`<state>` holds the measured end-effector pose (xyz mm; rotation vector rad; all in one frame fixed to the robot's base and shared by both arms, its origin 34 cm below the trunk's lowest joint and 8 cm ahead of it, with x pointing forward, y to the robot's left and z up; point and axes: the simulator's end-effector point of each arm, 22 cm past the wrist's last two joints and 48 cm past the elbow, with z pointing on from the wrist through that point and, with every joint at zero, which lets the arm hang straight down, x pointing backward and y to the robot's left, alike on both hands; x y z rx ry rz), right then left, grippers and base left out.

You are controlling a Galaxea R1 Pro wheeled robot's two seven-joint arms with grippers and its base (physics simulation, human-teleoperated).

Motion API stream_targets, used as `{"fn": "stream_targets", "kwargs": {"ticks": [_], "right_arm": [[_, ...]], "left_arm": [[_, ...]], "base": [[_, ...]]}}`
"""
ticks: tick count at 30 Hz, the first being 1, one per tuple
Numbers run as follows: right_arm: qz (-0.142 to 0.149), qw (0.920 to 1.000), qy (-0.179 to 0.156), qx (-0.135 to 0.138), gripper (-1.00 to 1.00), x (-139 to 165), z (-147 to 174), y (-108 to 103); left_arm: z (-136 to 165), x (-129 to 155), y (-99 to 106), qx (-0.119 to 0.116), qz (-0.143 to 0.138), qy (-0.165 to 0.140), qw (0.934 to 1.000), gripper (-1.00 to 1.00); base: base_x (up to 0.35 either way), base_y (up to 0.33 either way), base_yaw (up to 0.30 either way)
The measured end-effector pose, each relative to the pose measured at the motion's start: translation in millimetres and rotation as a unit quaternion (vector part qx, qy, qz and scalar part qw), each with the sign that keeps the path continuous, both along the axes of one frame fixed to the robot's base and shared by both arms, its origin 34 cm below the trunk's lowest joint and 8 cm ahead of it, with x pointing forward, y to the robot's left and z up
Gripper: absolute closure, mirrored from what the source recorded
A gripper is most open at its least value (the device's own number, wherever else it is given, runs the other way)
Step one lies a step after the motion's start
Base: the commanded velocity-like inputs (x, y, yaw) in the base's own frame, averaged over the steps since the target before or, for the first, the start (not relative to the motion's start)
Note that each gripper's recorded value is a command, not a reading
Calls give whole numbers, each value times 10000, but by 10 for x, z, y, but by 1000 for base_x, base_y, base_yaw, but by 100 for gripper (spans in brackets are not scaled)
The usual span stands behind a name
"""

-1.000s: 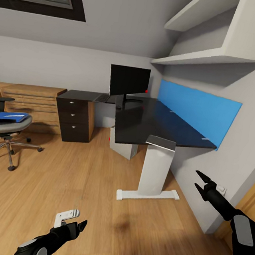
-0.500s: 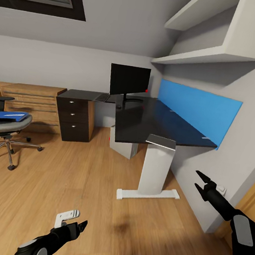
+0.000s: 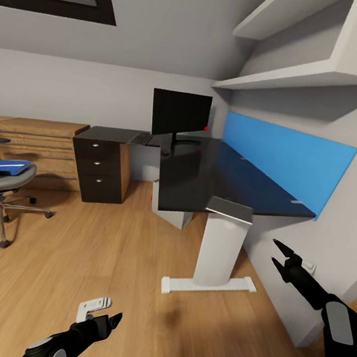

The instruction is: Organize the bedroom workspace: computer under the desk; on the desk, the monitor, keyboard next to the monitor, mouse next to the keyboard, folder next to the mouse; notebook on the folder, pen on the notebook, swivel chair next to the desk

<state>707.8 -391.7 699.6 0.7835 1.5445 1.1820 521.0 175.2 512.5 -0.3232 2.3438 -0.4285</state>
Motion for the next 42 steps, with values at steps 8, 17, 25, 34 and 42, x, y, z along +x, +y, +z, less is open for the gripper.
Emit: {"fn": "stream_targets", "kwargs": {"ticks": [8,17,25,34,42], "right_arm": [[10,10000,26,22,-100,2,-26,18],[21,10000,69,53,-100,1,-68,34],[27,9999,79,71,-100,26,27,47],[28,9999,82,73,-100,66,218,50],[28,9999,84,71,-100,88,322,50]], "left_arm": [[-8,-3,5,-5,6,9,10000,-100],[-10,-2,3,-11,4,10,10000,-100],[96,21,5,-8,7,13,10000,-100],[289,61,4,-12,9,14,10000,-100],[395,82,4,-12,9,16,10000,-100]], "base": [[282,93,0],[96,59,0],[8,5,0],[0,0,0],[0,0,0]]}}
